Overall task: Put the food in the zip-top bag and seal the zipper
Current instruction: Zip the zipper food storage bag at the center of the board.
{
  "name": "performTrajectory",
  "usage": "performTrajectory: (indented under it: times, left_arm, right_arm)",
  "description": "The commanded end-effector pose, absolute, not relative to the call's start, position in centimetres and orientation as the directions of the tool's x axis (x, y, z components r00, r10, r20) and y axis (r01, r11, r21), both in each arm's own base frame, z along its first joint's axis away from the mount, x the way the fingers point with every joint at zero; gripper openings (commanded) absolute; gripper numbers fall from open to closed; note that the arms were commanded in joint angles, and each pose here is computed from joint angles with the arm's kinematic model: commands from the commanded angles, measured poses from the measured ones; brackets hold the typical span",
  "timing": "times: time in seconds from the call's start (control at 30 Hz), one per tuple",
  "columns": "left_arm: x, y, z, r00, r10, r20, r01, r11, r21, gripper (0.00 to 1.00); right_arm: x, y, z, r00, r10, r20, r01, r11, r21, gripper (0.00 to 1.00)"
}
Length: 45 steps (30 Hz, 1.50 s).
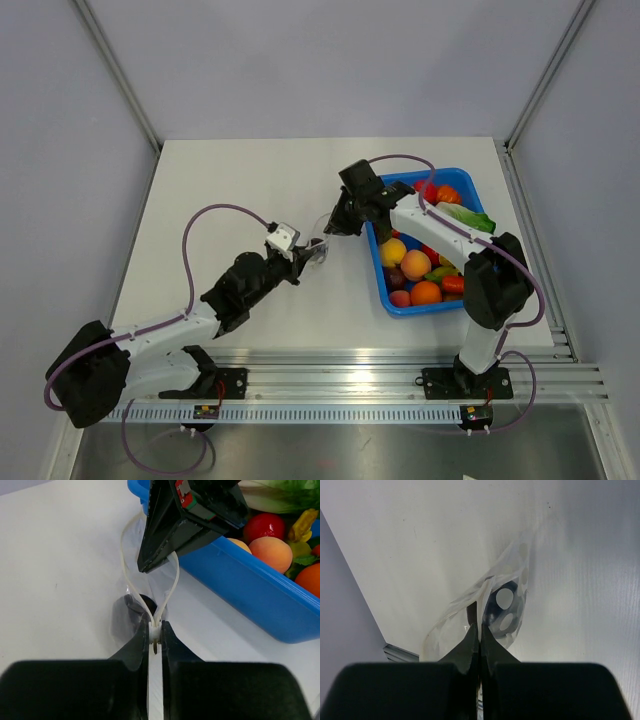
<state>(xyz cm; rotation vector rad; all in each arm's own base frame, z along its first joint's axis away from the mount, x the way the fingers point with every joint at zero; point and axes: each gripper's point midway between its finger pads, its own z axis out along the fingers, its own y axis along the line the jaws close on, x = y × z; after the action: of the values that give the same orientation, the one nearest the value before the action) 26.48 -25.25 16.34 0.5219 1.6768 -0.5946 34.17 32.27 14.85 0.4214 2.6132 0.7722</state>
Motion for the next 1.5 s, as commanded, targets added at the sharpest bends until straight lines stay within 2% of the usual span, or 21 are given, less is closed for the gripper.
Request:
performTrajectory:
  times: [0.0, 0.17, 0.23, 0.3, 0.33, 0.4, 0.47, 0.6, 0.7, 0.77, 0.8, 0.87, 0.9, 1.0, 1.2, 1.27, 1.47]
  left_arm:
    - [27.1, -25.5, 20.1, -0.072, -0.044, -0.996, 0.638, 0.766, -0.08, 0.0]
    - [26.6, -25.2, 21.2, -0.04, -0.041, -0.998, 0.678, 0.733, -0.057, 0.0]
    - [26.4, -25.2, 21.7, -0.035, -0.037, -0.999, 0.709, 0.703, -0.051, 0.0]
    - [26.7, -24.4, 22.2, -0.033, -0.015, -0.999, 0.724, 0.688, -0.034, 0.0]
    - [25.5, -25.1, 22.4, -0.035, -0.007, -0.999, 0.794, 0.608, -0.032, 0.0]
    - [25.5, -24.3, 22.2, -0.057, 0.028, -0.998, 0.83, 0.558, -0.031, 0.0]
    - [25.2, -24.5, 23.7, -0.023, 0.05, -0.999, 0.876, 0.481, 0.004, 0.0]
    - [25.4, -23.8, 24.2, -0.105, 0.112, -0.988, 0.923, 0.38, -0.055, 0.0]
    - [25.1, -24.1, 24.5, -0.159, 0.156, -0.975, 0.953, 0.281, -0.11, 0.0]
    - [25.7, -24.4, 24.7, -0.177, 0.166, -0.97, 0.955, 0.269, -0.128, 0.0]
    - [25.7, -24.5, 24.7, -0.183, 0.167, -0.969, 0.956, 0.259, -0.136, 0.0]
    - [25.7, -24.6, 24.8, -0.192, 0.161, -0.968, 0.957, 0.248, -0.148, 0.0]
    - [25.7, -24.6, 24.7, -0.194, 0.162, -0.967, 0.958, 0.244, -0.152, 0.0]
    - [25.5, -24.6, 24.7, -0.197, 0.175, -0.965, 0.959, 0.239, -0.153, 0.0]
    - [24.6, -24.3, 24.3, -0.202, 0.219, -0.954, 0.965, 0.211, -0.156, 0.0]
    - [24.4, -24.2, 24.4, -0.201, 0.23, -0.952, 0.966, 0.208, -0.154, 0.0]
    - [23.8, -24.0, 24.7, -0.191, 0.227, -0.955, 0.969, 0.201, -0.146, 0.0]
  right_arm:
    - [33.8, 32.5, 16.7, -0.876, 0.396, -0.276, 0.154, 0.771, 0.618, 0.0]
    - [33.2, 32.1, 17.2, -0.878, 0.378, -0.295, 0.125, 0.775, 0.619, 0.0]
    - [32.8, 32.0, 17.3, -0.889, 0.336, -0.312, 0.081, 0.785, 0.614, 0.04]
    - [32.0, 31.3, 17.5, -0.892, 0.294, -0.343, 0.035, 0.801, 0.598, 0.27]
    - [31.8, 30.9, 17.7, -0.888, 0.284, -0.361, 0.02, 0.809, 0.588, 0.39]
    - [31.0, 29.8, 19.2, -0.874, 0.25, -0.416, -0.036, 0.821, 0.57, 0.56]
    - [30.4, 28.8, 21.6, -0.84, 0.185, -0.511, -0.149, 0.825, 0.544, 0.58]
    - [29.2, 26.5, 25.5, -0.747, 0.024, -0.665, -0.349, 0.836, 0.422, 0.6]
    - [29.0, 24.9, 28.2, -0.607, -0.142, -0.782, -0.515, 0.819, 0.252, 0.62]
    - [27.9, 25.2, 29.9, -0.52, -0.211, -0.828, -0.628, 0.751, 0.204, 0.64]
    - [27.7, 25.4, 30.3, -0.429, -0.282, -0.858, -0.71, 0.692, 0.127, 0.65]
    - [26.1, 26.0, 30.9, -0.322, -0.314, -0.893, -0.801, 0.593, 0.08, 0.69]
    - [26.1, 26.6, 32.2, -0.208, -0.315, -0.926, -0.833, 0.554, -0.002, 0.69]
    - [24.7, 27.2, 33.0, 0.013, -0.362, -0.932, -0.881, 0.437, -0.182, 0.73]
    - [23.6, 29.8, 31.3, 0.225, -0.421, -0.878, -0.929, 0.179, -0.324, 0.75]
    - [23.6, 30.6, 30.3, 0.253, -0.444, -0.86, -0.939, 0.103, -0.33, 0.75]
    - [24.7, 32.4, 28.8, 0.241, -0.456, -0.857, -0.954, 0.053, -0.296, 0.77]
